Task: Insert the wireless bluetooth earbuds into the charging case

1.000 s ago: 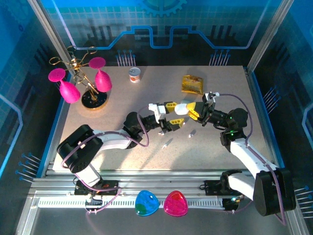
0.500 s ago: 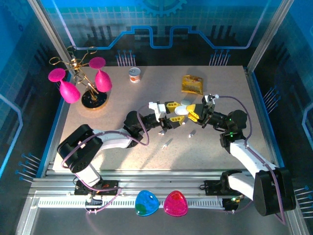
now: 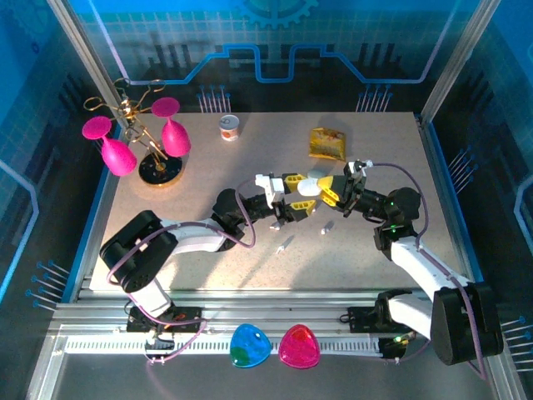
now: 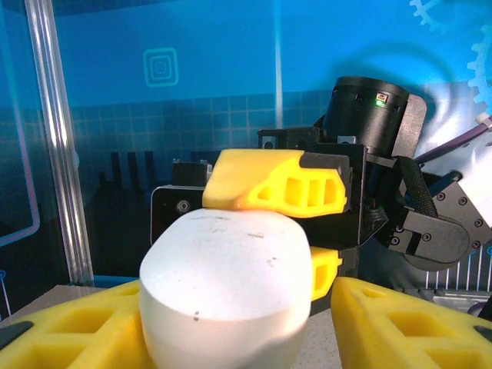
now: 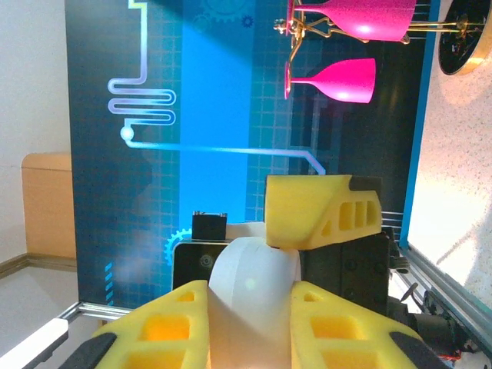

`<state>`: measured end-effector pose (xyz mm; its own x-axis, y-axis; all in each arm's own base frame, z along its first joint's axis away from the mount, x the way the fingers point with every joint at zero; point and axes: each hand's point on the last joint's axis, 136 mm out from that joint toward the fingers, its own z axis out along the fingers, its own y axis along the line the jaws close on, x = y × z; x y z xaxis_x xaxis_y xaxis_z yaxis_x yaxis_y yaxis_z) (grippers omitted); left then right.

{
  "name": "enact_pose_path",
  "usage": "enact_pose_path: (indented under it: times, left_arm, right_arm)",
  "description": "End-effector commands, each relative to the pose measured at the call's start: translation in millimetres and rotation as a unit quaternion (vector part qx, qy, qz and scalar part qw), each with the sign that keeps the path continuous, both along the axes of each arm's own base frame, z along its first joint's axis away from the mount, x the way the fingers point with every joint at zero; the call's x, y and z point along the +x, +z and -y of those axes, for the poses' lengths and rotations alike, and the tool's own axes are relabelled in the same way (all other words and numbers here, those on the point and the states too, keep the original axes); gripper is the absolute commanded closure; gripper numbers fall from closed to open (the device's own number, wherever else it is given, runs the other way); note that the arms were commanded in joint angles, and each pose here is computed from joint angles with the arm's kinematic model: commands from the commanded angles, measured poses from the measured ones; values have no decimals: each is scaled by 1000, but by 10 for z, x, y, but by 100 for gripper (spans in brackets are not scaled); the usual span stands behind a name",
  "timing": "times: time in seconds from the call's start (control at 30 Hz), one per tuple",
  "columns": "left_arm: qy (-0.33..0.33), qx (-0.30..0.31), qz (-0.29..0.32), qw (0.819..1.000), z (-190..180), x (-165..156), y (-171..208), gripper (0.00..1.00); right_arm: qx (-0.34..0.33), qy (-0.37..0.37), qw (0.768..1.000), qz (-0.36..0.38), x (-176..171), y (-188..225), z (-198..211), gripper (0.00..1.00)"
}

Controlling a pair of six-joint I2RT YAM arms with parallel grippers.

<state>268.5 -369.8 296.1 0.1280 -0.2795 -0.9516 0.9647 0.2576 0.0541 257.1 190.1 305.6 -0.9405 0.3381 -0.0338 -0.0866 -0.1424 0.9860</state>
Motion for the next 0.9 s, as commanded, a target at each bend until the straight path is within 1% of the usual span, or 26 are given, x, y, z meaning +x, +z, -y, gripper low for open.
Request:
enact_pose_path:
  times: [0.0,0.1,0.13,0.17,0.2,0.27,0.3,0.33,0.37,0.4,0.43,0.57,0.83,0.87]
  left_arm:
    - [-8,-14,30,999,6,-23,149,44]
    - [-8,-14,30,999,7,-22,149,46]
    - [-9,-14,30,999,6,-26,149,48]
    - [-10,-14,30,999,7,-28,155,58]
    - [-11,-15,30,999,6,-32,161,64]
    - [-12,-16,29,999,3,-36,170,65]
    - [-10,-17,27,999,-2,-31,169,63]
    - [-9,-18,26,999,-4,-31,176,61]
    - [-8,-18,27,999,-8,-30,181,55]
    - [-7,-19,27,999,-12,-30,183,52]
    - [-7,-19,28,999,-11,-31,188,50]
    - [-9,-19,23,999,-4,-26,183,48]
    - [-18,-17,23,999,8,-46,173,67]
    - [-17,-17,23,999,6,-44,168,68]
  right_arm:
    - [11,-10,999,32,7,156,40,88]
    - [11,-9,999,30,2,141,40,88]
    - [11,-9,999,31,-1,141,38,88]
    - [10,-9,999,31,-1,139,39,88]
    - [10,-9,999,30,-3,129,39,88]
    - [9,-9,999,30,-3,122,39,88]
    - [7,-9,1000,27,-3,104,36,88]
    - [5,-9,1000,25,-2,89,36,88]
    - [3,-10,1000,25,0,76,35,88]
    - [1,-9,1000,23,-1,59,33,88]
    - [0,-10,1000,22,4,47,33,88]
    - [-3,-11,1000,20,8,22,33,88]
    - [-5,-11,1000,15,14,-8,31,88]
    - [-7,-12,1000,15,13,-16,32,87]
